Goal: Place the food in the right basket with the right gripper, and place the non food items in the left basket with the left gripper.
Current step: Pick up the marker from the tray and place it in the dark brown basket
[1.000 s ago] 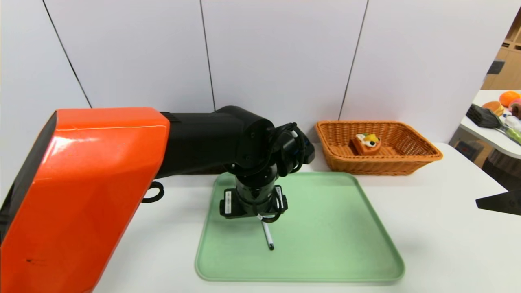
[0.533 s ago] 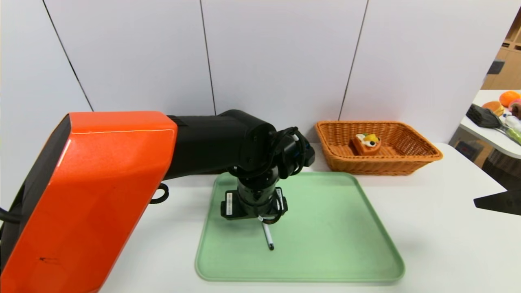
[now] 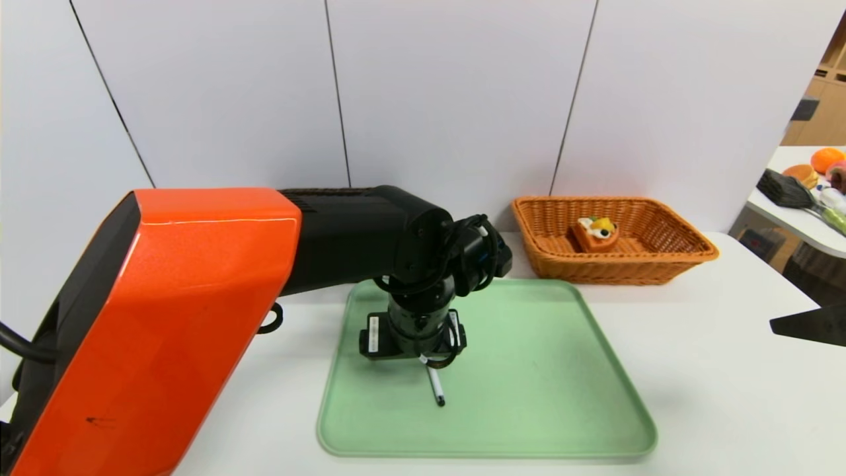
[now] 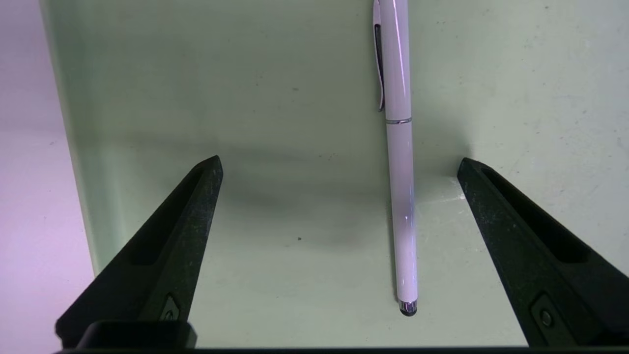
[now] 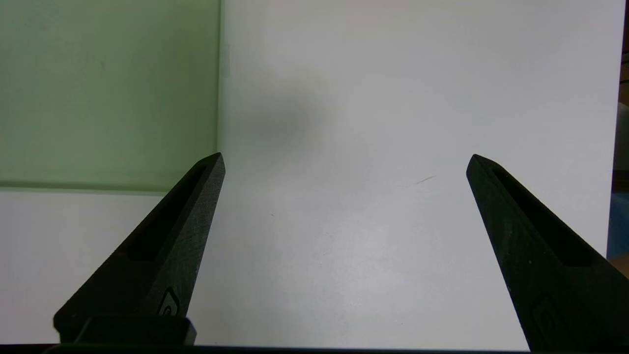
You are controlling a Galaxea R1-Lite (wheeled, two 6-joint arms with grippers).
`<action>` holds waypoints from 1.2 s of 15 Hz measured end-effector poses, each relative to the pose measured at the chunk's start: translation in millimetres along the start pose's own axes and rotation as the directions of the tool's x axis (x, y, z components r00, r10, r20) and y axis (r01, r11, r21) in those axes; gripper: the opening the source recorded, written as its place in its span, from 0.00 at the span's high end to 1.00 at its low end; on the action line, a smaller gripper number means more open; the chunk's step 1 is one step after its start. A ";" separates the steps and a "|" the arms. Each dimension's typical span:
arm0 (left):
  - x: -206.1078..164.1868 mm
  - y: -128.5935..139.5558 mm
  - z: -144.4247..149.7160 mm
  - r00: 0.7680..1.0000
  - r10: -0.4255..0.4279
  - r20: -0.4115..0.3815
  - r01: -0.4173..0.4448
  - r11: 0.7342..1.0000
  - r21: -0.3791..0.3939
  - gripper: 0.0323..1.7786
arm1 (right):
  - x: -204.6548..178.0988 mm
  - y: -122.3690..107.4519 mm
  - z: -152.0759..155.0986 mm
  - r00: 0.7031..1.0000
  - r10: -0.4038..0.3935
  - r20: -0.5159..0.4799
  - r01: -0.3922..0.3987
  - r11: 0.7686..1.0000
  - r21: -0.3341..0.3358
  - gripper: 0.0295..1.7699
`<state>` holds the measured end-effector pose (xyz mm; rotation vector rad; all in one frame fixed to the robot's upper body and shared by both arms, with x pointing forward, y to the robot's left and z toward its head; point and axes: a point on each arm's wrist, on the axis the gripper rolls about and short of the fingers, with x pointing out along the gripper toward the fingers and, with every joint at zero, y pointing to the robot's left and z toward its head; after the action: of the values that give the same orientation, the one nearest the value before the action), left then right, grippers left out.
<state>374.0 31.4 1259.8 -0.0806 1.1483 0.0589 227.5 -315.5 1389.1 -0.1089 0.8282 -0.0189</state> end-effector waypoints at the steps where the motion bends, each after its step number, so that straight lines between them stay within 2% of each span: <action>1: 0.1 0.0 0.0 1.000 0.000 0.000 0.000 1.000 0.000 0.05 | -0.6 -0.1 -0.2 1.000 0.000 0.002 0.000 1.000 0.000 0.04; 14: 0.4 0.0 0.1 1.000 0.005 0.006 -0.005 1.000 -0.010 0.05 | -2.6 -0.6 -0.8 1.000 -0.001 0.011 0.001 1.000 0.001 0.04; 18: 0.7 -1.6 1.4 1.000 -0.011 0.016 0.012 0.999 -0.040 0.05 | -3.7 -0.8 -1.3 1.000 -0.004 0.014 0.004 1.000 0.002 0.04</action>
<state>375.8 29.9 1259.7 -0.1224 1.1309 0.0726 224.0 -316.2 1391.0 -0.1092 0.8135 -0.0226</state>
